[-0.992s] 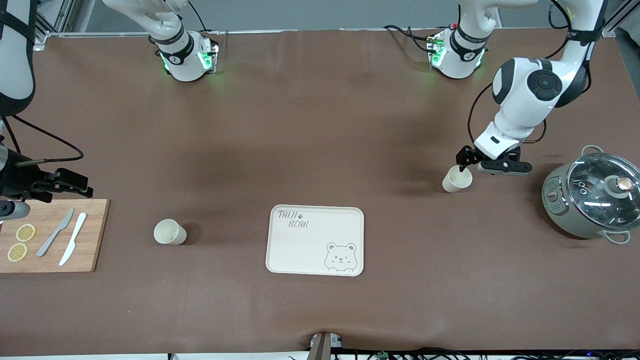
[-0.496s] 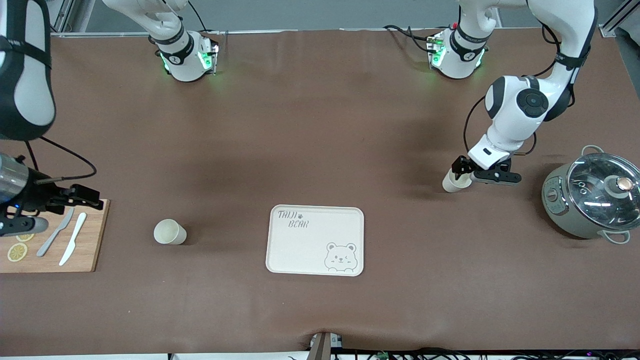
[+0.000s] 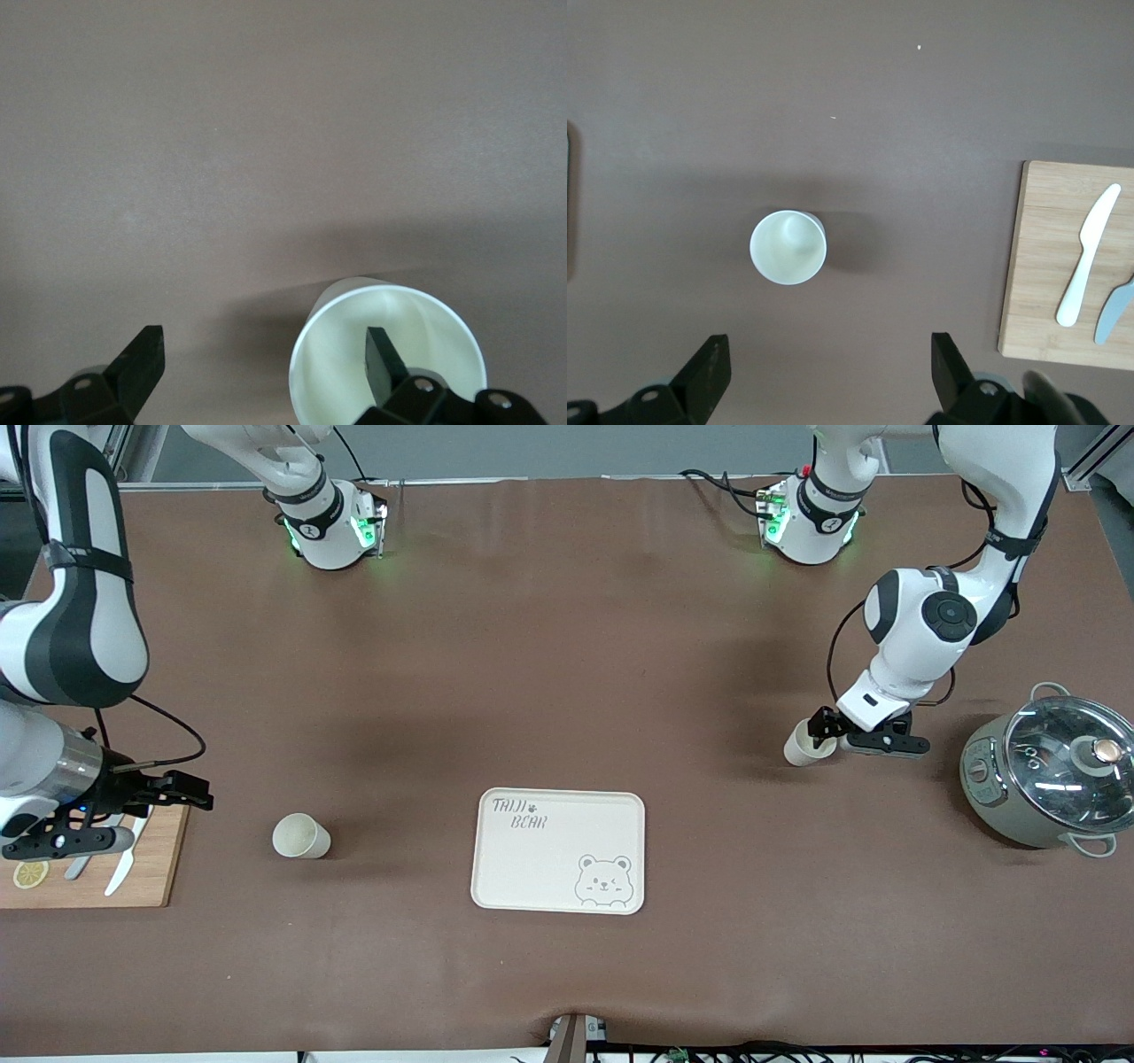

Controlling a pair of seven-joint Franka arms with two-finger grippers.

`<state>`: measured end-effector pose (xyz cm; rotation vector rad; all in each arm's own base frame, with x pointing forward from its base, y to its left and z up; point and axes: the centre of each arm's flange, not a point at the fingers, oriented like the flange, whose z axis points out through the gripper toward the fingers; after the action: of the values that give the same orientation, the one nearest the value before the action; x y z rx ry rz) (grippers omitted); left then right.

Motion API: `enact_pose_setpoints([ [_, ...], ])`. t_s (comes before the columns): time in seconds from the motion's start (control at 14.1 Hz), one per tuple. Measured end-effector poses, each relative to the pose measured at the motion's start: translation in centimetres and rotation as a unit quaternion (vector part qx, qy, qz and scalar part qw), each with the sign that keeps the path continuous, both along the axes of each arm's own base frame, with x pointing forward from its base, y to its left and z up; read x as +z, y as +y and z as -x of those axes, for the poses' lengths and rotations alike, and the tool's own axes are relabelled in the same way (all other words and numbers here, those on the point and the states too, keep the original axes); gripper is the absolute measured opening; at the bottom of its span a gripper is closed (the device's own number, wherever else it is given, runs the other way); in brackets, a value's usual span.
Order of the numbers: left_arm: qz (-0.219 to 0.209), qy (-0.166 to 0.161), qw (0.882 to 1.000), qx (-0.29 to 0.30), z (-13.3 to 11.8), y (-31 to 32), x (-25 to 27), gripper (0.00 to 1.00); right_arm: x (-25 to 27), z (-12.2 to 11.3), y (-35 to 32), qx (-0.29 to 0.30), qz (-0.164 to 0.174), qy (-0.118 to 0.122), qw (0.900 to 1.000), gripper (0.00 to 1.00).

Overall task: Place white IKEA cup upright on tray with both arms
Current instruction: 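Grasp the cup with the left gripper while the right gripper reaches the other cup, then grasp the cup with the right gripper while the left gripper carries its cup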

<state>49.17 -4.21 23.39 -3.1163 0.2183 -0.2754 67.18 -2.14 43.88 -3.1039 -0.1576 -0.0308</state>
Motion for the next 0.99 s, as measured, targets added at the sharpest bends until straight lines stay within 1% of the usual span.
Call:
enact_pose_setpoints([
  [0.14,0.0,0.005,1.0,0.0,0.1,0.0,-0.6,1.0,-1.7,0.2,0.3,0.003,0.003,-0.002,1.0,1.0],
  [0.28,-0.001,0.01,1.0,0.0,0.3,0.0,-1.0,1.0,-3.2,0.4,0.6,0.005,0.004,-0.008,1.0,1.0],
  [0.5,-0.001,0.018,1.0,0.0,0.8,0.1,-1.5,1.0,-6.3,0.9,0.7,0.004,0.006,-0.029,1.0,1.0],
  [0.57,-0.001,0.018,1.0,0.001,0.9,0.1,-1.6,0.96,-7.2,1.1,0.6,0.003,0.007,-0.036,0.999,1.0],
  [0.64,-0.001,0.02,1.0,0.001,1.0,0.1,-1.6,0.95,-8.0,1.3,0.6,0.003,0.008,-0.04,0.999,1.0],
  [0.71,-0.002,0.021,1.0,-0.002,1.0,0.1,-1.7,0.88,-8.6,1.5,0.6,0.003,0.008,-0.044,0.999,1.0],
  [0.78,-0.003,0.022,1.0,-0.01,1.0,0.0,-1.7,0.76,-9.0,1.6,0.6,0.003,0.008,-0.047,0.999,1.0],
  [0.85,-0.004,0.022,1.0,-0.015,1.0,0.0,-1.7,0.66,-9.3,1.7,0.7,0.004,0.009,-0.052,0.999,1.0],
  [0.92,-0.004,0.022,1.0,-0.019,1.0,0.0,-1.7,0.53,-9.7,1.8,0.9,0.006,0.009,-0.061,0.998,1.0],
  [0.99,-0.004,0.022,1.0,-0.019,1.0,0.0,-1.7,0.44,-10.3,2.0,1.2,0.009,0.01,-0.071,0.997,1.0],
])
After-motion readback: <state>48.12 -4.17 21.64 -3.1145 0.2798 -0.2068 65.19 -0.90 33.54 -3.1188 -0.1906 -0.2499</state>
